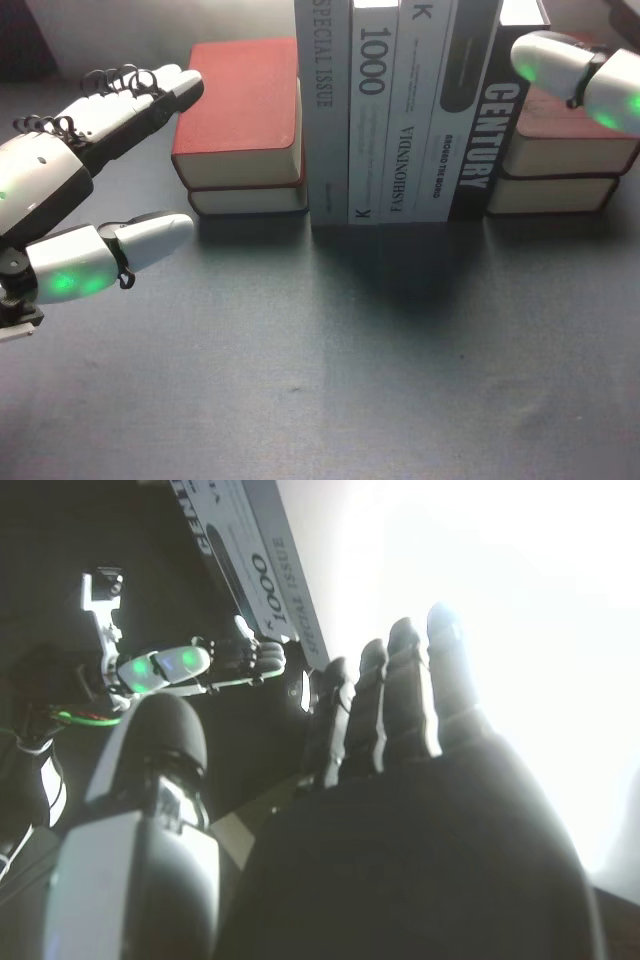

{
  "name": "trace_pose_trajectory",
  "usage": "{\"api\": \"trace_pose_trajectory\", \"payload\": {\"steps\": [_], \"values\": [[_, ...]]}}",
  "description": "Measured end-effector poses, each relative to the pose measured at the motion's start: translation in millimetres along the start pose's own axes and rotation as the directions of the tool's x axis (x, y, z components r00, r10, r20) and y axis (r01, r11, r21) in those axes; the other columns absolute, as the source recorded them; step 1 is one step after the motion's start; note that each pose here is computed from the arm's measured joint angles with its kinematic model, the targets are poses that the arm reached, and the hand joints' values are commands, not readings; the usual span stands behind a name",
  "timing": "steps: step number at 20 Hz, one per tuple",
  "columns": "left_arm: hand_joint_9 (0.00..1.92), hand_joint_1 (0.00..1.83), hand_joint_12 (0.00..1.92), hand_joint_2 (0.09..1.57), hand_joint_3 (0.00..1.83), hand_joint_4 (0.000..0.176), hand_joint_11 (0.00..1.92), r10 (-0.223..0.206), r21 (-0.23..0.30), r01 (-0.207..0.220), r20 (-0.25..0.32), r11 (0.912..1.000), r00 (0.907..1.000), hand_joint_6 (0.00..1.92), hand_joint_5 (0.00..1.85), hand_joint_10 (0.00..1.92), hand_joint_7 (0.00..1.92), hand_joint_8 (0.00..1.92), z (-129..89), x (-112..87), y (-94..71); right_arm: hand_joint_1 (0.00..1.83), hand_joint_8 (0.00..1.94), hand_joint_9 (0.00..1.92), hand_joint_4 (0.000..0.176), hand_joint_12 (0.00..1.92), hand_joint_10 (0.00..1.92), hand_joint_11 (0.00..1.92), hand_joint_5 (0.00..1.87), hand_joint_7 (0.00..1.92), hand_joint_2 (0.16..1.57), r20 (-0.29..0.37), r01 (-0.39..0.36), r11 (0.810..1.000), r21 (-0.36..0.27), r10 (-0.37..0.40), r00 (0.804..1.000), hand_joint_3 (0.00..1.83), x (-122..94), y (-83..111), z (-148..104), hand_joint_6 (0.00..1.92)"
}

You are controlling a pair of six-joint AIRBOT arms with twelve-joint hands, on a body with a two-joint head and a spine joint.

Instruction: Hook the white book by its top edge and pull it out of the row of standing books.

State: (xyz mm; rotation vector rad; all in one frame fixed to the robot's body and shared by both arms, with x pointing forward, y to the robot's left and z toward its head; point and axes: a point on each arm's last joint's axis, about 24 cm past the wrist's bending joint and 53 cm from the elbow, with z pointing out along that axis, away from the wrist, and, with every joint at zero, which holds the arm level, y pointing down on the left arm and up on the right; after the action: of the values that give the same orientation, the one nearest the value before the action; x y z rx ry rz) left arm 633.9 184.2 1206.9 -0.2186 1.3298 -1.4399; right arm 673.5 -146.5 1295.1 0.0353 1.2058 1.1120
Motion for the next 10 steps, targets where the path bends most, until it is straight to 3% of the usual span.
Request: {"api": "trace_pose_trajectory", "payload": {"steps": [4,5,7,8,10], "values": [[0.00,0.48,0.00,1.34,0.00,0.000,0.00,0.000,0.000,0.000,0.002,1.0000,1.0000,0.02,0.14,0.00,0.00,0.00,0,-0.4,0.2,0.24,0.00,0.00,0.000,1.92,0.00,0.00,0.51,0.00,1.42,-0.019,0.009,1.000,0.013,-0.008,1.000,0.01,6,-3.1,1,0.21],[0.00,0.49,0.00,1.34,0.00,0.017,0.00,-0.001,-0.003,0.001,0.003,1.0000,1.0000,0.01,0.13,0.00,0.00,0.00,-1,-0.8,0.9,0.23,0.00,0.00,0.000,1.92,0.00,0.00,0.56,0.00,1.42,-0.013,0.008,1.000,0.009,-0.008,1.000,0.00,4,-1.2,3,0.24],[0.00,0.49,0.00,1.34,0.00,0.020,0.00,-0.001,-0.008,0.001,0.005,1.0000,1.0000,0.02,0.16,0.00,0.00,0.00,-3,-0.9,2.9,0.27,0.00,0.00,0.000,1.92,0.00,0.00,0.64,0.11,1.41,-0.002,0.008,1.000,-0.005,-0.008,1.000,0.00,2,2.8,3,0.54],[0.00,0.49,0.00,1.33,0.00,0.006,0.00,-0.003,-0.015,0.003,0.008,0.9999,1.0000,0.00,0.11,0.00,0.00,0.00,-5,-1.4,4.6,0.27,0.00,0.00,0.000,1.92,0.00,0.00,0.60,0.10,1.42,0.000,0.002,1.000,-0.014,-0.002,1.000,0.00,2,7.3,2,0.76],[0.00,0.48,0.00,1.33,0.00,0.026,0.00,-0.006,-0.016,0.006,0.020,0.9998,0.9998,0.00,0.01,0.00,0.00,0.00,-7,-4.0,5.3,0.27,0.01,0.00,0.000,1.92,0.00,0.00,0.53,0.10,1.42,-0.007,0.009,0.998,-0.062,-0.010,1.000,0.00,4,25.7,-2,0.90]]}}
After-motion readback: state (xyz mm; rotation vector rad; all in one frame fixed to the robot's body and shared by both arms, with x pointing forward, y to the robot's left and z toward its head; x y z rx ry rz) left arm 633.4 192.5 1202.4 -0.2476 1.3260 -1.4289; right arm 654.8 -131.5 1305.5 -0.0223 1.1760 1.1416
